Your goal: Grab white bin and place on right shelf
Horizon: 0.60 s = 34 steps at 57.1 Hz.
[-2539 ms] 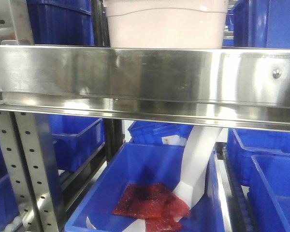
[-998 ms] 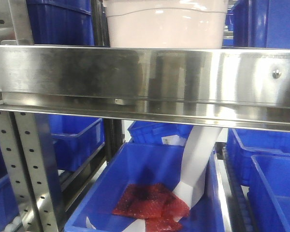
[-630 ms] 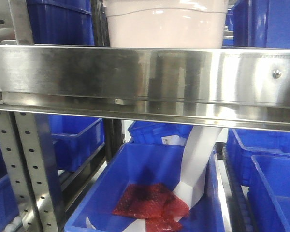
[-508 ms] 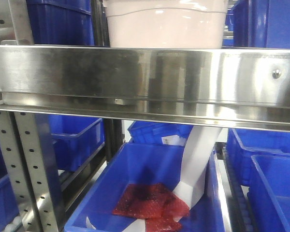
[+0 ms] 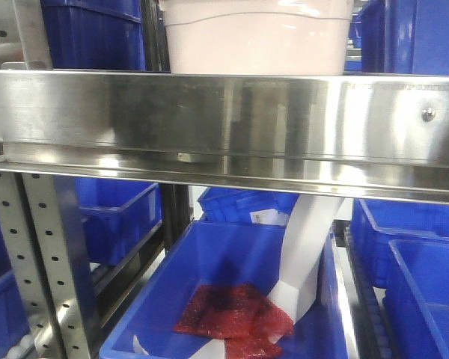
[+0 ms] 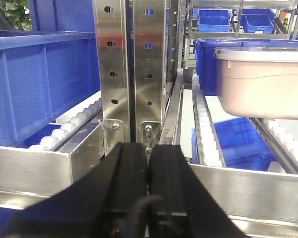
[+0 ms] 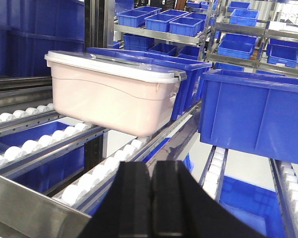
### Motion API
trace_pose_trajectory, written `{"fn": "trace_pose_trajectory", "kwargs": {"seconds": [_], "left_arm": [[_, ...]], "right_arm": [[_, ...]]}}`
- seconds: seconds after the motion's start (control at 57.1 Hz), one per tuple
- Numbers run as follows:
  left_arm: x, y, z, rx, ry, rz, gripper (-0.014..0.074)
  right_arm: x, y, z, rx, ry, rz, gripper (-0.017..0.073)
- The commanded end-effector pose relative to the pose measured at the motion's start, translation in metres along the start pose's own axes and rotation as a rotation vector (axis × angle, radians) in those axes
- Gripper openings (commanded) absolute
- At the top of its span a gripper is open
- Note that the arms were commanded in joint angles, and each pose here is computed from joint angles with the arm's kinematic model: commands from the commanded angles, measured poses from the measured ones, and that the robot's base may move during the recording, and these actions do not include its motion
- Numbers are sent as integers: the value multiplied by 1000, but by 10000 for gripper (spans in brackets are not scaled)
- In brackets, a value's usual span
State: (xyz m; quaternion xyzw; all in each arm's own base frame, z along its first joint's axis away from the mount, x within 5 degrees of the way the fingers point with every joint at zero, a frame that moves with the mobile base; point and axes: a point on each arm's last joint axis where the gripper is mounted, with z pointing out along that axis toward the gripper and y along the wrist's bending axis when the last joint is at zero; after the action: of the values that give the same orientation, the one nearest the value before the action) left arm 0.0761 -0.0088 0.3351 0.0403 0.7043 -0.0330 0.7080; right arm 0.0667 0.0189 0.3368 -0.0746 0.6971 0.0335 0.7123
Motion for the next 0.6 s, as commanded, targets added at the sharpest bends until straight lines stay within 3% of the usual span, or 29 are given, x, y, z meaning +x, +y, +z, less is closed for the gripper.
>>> {"fn": "trace_pose_trajectory", "kwargs": {"seconds": [0.0,0.158,0.245,0.42,0.455,0.508,0.578], "left_arm": [[-17,2,-2,-21,-112,-7,-119],[-17,2,-2,-20,-112,-10,-119],[-18,1,-2,-8,-127,-93,-119],[-15,3,-1,-28,-115,4,-119],[-13,3,-1,-31,-121,-1,-119],[-12,4,0,-35,-145,-66,-119],[-2,4,3,-34,-150,-83,-119]], "right_arm": [[-11,-3,-1,32,-55,21,69],[-11,-3,-1,32,-55,21,69],[-11,-3,-1,32,-55,21,69],[-11,-3,-1,32,-55,21,69],[-11,-3,-1,32,-55,21,69],[-11,-3,-1,32,-55,21,69],[-11,-3,-1,32,-55,21,69]]}}
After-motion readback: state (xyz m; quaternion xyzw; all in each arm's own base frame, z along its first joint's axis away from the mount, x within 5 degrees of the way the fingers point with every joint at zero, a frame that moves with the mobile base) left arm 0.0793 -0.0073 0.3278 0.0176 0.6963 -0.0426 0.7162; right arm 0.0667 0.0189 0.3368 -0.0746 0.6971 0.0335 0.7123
